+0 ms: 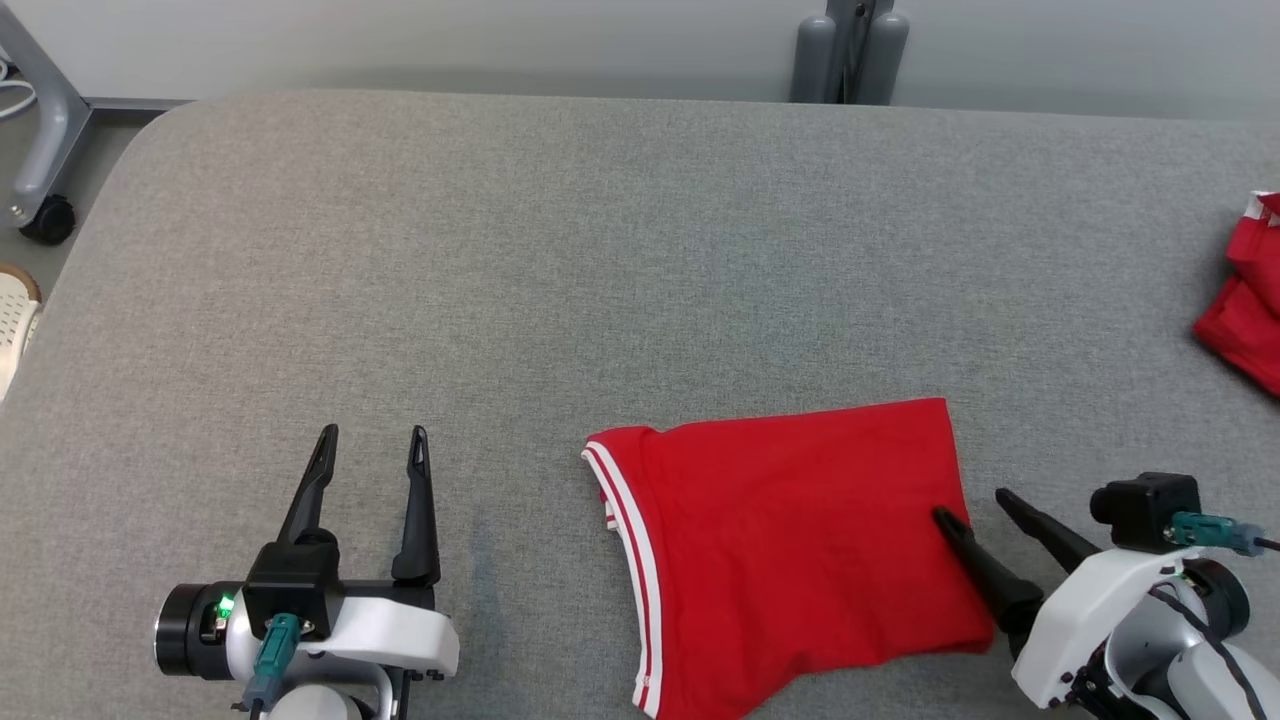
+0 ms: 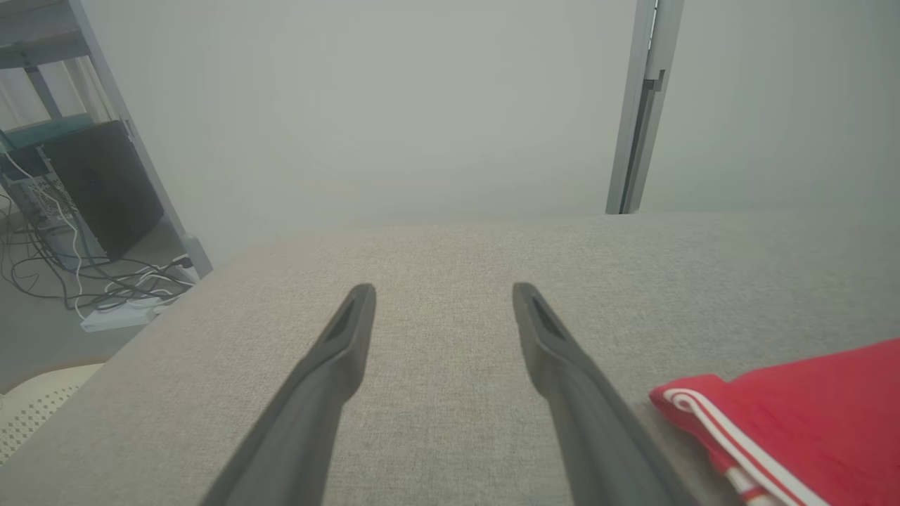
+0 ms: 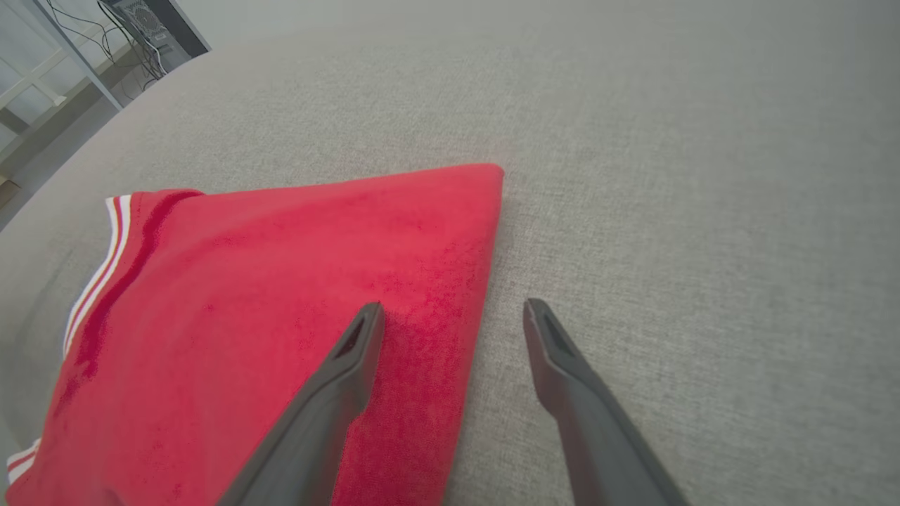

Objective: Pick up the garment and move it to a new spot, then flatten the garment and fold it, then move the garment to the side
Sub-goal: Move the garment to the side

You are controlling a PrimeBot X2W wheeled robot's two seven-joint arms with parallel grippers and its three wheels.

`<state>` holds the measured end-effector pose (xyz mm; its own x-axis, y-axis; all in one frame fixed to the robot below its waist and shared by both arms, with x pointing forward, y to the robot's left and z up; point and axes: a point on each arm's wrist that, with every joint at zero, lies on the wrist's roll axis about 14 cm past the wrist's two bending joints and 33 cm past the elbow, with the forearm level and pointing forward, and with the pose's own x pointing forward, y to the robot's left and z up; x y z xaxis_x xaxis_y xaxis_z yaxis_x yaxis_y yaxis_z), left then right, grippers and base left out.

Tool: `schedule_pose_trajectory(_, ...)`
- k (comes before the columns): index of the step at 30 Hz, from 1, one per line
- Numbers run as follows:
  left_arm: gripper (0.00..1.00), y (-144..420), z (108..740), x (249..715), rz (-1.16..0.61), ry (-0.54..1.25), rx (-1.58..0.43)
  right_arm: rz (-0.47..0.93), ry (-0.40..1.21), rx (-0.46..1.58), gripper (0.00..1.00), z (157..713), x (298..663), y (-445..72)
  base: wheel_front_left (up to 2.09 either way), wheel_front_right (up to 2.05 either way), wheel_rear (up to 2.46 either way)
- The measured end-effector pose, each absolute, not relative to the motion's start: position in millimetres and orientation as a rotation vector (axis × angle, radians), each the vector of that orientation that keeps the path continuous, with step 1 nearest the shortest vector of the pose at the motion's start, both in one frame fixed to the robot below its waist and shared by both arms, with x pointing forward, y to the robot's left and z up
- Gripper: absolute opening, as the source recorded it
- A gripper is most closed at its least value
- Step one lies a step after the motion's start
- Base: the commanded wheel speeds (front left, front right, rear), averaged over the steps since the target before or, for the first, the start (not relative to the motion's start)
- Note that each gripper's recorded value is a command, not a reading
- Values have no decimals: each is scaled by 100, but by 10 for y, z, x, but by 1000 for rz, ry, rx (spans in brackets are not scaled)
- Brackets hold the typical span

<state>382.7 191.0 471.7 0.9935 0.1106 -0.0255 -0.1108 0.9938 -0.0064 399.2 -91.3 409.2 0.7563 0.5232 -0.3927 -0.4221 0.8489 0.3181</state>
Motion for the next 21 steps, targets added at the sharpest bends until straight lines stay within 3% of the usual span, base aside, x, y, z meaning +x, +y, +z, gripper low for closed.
schedule_pose_trajectory(17, 100, 1982, 4640, 3831, 132, 50, 3, 661, 676, 235, 100, 3854, 3942, -548, 0, 0, 0)
schedule_pose_trajectory(18, 100, 1984, 4636, 3829, 132, 52, 4, 670, 678, 236, 68, 3856, 3940, -523, 0, 0, 0)
schedule_pose_trajectory(19, 100, 1988, 4632, 3826, 134, 53, 4, 677, 680, 232, 1, 3855, 3938, -508, 0, 0, 0)
schedule_pose_trajectory(21, 100, 1993, 4627, 3823, 135, 55, 5, 690, 679, 219, 0, 3857, 3939, -486, 0, 0, 0)
